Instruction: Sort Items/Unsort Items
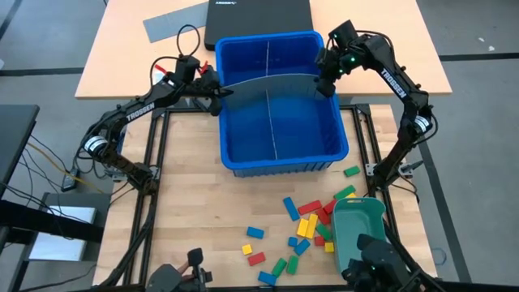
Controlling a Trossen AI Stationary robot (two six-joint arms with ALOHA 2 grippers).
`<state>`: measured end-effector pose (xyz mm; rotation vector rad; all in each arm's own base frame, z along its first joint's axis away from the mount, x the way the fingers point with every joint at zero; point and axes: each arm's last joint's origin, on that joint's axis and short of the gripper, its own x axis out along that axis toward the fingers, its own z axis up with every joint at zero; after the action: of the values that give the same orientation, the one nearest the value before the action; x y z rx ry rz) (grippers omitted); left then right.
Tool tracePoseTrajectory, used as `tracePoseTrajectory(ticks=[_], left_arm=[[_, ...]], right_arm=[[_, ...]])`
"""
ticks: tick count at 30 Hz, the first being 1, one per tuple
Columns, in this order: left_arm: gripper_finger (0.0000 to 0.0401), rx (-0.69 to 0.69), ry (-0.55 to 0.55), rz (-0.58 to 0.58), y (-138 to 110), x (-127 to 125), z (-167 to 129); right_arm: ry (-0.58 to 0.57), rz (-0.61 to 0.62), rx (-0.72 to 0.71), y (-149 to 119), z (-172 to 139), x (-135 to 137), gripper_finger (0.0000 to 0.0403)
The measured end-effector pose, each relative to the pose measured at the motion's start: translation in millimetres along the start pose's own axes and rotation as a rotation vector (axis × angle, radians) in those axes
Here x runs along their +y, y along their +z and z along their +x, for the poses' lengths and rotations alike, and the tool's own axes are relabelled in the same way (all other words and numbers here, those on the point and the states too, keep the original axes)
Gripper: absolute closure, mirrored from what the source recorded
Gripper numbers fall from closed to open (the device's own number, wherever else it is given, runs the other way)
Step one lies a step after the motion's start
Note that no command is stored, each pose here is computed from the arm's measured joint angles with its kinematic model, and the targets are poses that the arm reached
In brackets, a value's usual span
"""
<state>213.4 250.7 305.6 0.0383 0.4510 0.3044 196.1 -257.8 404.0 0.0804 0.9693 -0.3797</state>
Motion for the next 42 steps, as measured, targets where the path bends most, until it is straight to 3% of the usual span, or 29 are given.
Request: tracePoseTrajectory(ticks=[12, 17, 30, 42], left_arm=[[0.0389, -0.006, -0.016, 0.033, 9.9, 0.5, -3.6], [0.0389, 0.048, -0.032, 0.031, 3.4, -2.0, -3.8], [0.0390, 0.128, -0.028, -0.002, -26.0, -8.9, 2.7], [0.0390, 0.134, 0.004, 0.005, -27.2, -9.2, 8.2]], right_arm=[[0.128, 0.048, 0.114, -29.1, 41.1, -0.4, 0.0401], [0.156, 0.061, 0.114, -34.8, 51.6, -0.3, 0.0401], [0.134, 0.035, 0.051, -29.3, 51.3, -3.7, 0.0402], [0.160, 0.061, 0.088, -41.7, 68.7, -1.4, 0.0402]])
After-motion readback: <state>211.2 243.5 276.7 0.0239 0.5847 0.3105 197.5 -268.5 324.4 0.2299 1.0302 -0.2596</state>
